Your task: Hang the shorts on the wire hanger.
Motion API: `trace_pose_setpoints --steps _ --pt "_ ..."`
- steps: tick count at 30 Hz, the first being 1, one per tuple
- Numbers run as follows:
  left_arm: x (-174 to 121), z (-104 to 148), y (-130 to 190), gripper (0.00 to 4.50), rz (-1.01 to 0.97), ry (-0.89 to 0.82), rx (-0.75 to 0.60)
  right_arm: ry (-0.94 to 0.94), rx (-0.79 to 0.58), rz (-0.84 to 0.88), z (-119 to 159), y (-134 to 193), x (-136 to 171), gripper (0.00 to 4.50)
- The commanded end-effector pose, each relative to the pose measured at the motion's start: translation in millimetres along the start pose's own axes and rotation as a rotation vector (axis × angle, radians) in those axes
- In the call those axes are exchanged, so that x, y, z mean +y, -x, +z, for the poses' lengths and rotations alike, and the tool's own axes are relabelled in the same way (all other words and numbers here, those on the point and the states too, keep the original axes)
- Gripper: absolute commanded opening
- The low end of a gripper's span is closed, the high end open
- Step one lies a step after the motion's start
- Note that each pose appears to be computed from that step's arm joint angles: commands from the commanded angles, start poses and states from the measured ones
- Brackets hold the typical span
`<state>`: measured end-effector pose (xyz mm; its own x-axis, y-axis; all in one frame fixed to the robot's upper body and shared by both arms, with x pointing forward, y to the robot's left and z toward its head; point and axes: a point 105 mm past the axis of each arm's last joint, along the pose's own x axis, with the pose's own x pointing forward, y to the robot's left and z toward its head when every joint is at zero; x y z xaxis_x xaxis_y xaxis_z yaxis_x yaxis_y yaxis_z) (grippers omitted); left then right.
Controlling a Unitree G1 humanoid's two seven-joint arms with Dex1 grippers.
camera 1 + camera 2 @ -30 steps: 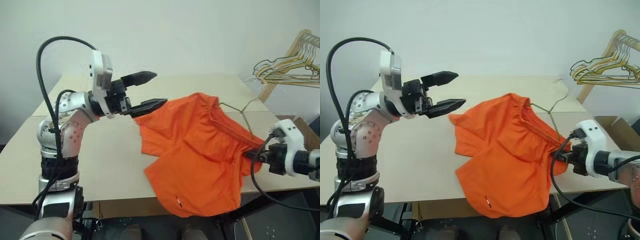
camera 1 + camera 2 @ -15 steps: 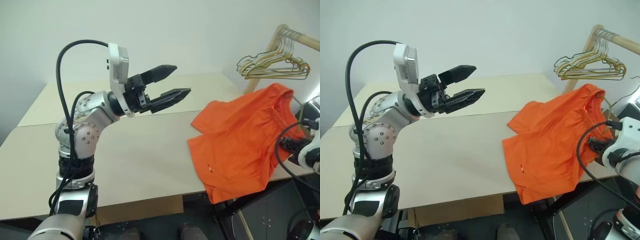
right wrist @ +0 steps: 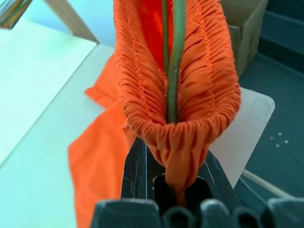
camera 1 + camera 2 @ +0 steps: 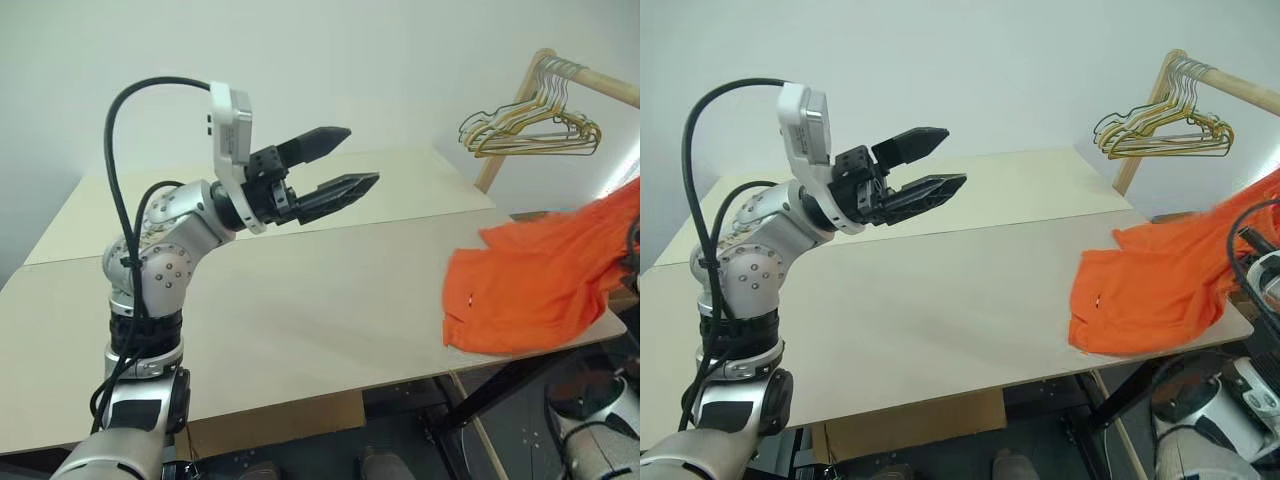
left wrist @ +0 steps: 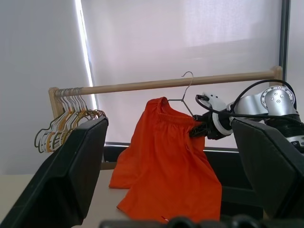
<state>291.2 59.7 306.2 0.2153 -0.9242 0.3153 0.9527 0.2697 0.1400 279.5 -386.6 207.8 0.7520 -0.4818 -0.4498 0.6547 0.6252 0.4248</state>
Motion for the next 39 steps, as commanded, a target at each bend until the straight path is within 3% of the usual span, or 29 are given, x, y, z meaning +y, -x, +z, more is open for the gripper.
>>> trace_pose_setpoints --steps 1,14,23,36,37,39 --pt "-5 8 -1 4.48 -0.018 -0.031 -0.016 -0.117 -0.037 -0.047 15 6 -7 0.00" --pt "-6 6 -1 4.48 -0.021 -0.035 -0.014 -0.318 0.035 -0.173 21 -1 -36 0.00" --pt "-8 5 0 4.48 -0.024 -0.043 -0.005 -0.228 0.027 -0.278 17 -5 -54 0.00" --pt "-8 6 0 4.50 -0.032 -0.046 0.006 -0.139 -0.107 -0.372 31 -2 -64 4.26" --pt "-8 6 0 4.50 -0.033 -0.046 0.006 -0.134 -0.115 -0.377 31 -1 -64 4.48" --pt "-8 6 0 4.50 -0.034 -0.047 0.007 -0.086 -0.166 -0.395 37 2 -63 4.48"
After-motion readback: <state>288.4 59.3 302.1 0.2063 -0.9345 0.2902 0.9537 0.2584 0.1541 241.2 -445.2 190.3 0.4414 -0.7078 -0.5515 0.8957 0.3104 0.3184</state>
